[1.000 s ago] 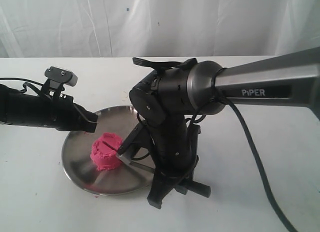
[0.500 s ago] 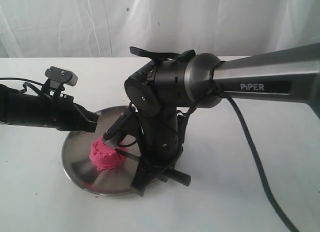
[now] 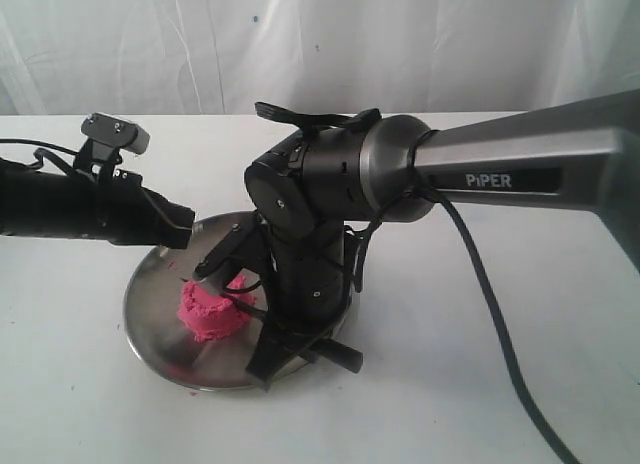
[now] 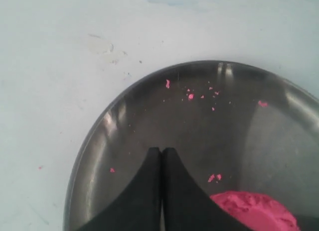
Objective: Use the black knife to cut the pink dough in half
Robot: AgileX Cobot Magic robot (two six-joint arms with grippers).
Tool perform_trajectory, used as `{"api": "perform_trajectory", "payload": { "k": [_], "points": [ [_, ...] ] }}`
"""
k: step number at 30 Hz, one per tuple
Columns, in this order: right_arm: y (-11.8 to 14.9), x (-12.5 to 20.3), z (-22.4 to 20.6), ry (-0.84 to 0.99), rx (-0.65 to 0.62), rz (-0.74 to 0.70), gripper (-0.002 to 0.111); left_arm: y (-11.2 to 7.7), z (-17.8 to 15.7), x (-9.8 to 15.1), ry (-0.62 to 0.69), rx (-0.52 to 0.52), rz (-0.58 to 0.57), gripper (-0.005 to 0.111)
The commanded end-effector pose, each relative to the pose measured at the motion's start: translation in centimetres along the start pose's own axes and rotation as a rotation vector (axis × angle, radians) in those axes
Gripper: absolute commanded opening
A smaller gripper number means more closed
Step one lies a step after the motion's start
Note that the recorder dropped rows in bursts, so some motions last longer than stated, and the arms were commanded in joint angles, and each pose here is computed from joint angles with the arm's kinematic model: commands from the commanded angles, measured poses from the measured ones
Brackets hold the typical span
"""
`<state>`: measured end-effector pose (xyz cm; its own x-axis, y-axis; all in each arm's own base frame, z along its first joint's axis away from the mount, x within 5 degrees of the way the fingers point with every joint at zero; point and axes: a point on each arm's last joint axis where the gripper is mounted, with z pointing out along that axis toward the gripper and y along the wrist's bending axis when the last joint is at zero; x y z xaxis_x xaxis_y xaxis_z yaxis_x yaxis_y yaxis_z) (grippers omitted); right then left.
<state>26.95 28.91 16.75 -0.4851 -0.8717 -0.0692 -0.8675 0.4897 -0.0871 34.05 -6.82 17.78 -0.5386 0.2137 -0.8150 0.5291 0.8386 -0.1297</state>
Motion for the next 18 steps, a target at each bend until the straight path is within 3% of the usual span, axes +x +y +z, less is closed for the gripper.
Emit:
{"api": "perform_trajectory", "payload": {
  "k": [1, 18],
  "points": [
    [0.0, -0.3, -0.2, -0.024, 0.002, 0.003, 0.0, -0.7, -1.4, -1.5, -0.067, 0.006, 0.003, 0.0],
    [0.6, 0.0, -0.2, 0.009, -0.069, -0.01, 0.0, -2.3, -5.5, -4.1, -0.11, 0.006, 0.013, 0.0]
  ]
}}
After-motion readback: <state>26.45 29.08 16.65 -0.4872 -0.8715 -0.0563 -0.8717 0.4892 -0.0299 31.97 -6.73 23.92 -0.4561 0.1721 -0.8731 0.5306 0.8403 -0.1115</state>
